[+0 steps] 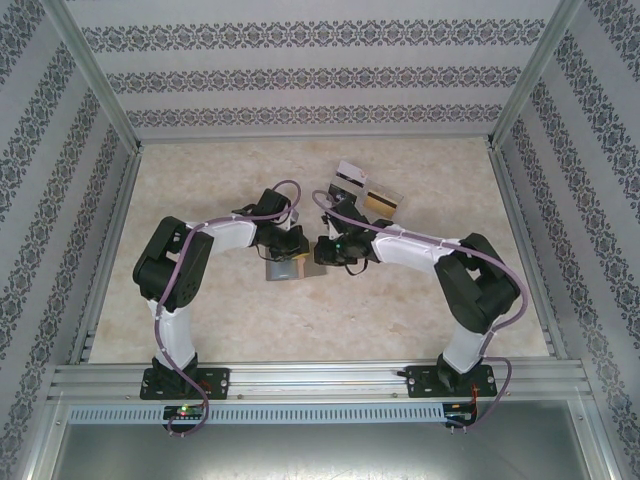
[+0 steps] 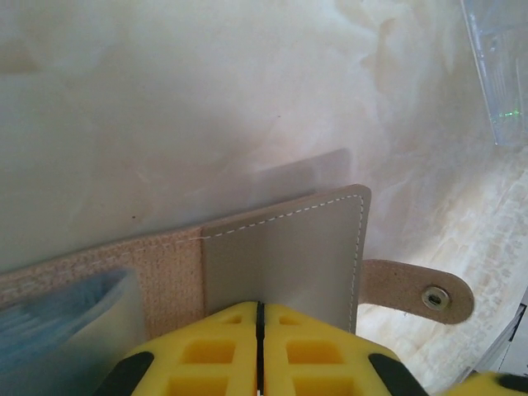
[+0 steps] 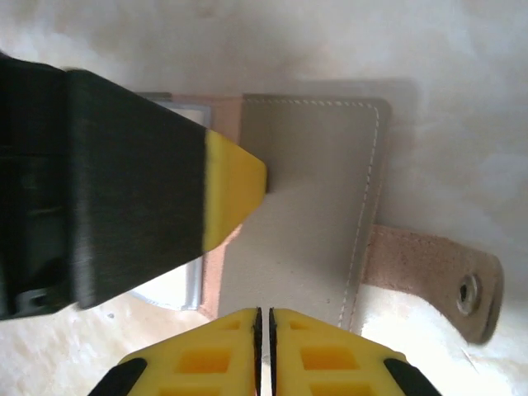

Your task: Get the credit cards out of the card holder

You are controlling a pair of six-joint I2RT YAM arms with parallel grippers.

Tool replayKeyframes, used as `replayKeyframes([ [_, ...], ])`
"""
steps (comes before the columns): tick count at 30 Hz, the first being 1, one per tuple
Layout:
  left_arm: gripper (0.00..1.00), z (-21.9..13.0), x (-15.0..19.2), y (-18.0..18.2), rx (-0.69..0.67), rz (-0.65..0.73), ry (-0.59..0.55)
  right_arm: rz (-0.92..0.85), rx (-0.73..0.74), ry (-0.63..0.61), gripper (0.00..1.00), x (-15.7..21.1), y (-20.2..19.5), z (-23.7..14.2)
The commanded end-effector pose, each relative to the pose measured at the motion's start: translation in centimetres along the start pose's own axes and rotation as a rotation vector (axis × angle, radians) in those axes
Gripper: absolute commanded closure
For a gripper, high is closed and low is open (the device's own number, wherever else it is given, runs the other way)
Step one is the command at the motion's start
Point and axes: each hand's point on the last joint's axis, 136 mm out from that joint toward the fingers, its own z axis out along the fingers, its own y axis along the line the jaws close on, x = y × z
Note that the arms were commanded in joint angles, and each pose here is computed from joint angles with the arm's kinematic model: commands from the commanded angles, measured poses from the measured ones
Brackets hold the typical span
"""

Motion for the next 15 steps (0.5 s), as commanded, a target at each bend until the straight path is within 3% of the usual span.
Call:
replayKeyframes([
  [1, 0.90, -0.8, -0.3, -0.9, -0.011, 0.029, 0.005, 0.036, -0.014, 0.015, 0.87, -0.5, 0.2, 1.0],
  [5, 0.82, -3.7, -1.3, -0.7, -0.093, 0.020, -0.072, 0.064, 0.022, 0.025, 0.88, -0.1, -1.1, 1.8],
  [9, 0.66, -6.2, -0.9, 1.6, -0.231, 0.003, -0.113, 0.071, 0.039, 0.026, 0.87, -0.1, -1.7, 1.8],
  [12, 0.52, -6.9, 0.0, 3.1, -0.277, -0.028, -0.118, 0.070, 0.046, 0.029, 0.86, -0.1, -1.8, 1.9],
  [15, 0.48, -6.7, 1.0, 4.0, -0.285, -0.055, -0.097, 0.071, 0.049, 0.034, 0.86, -0.1, -1.9, 2.0],
])
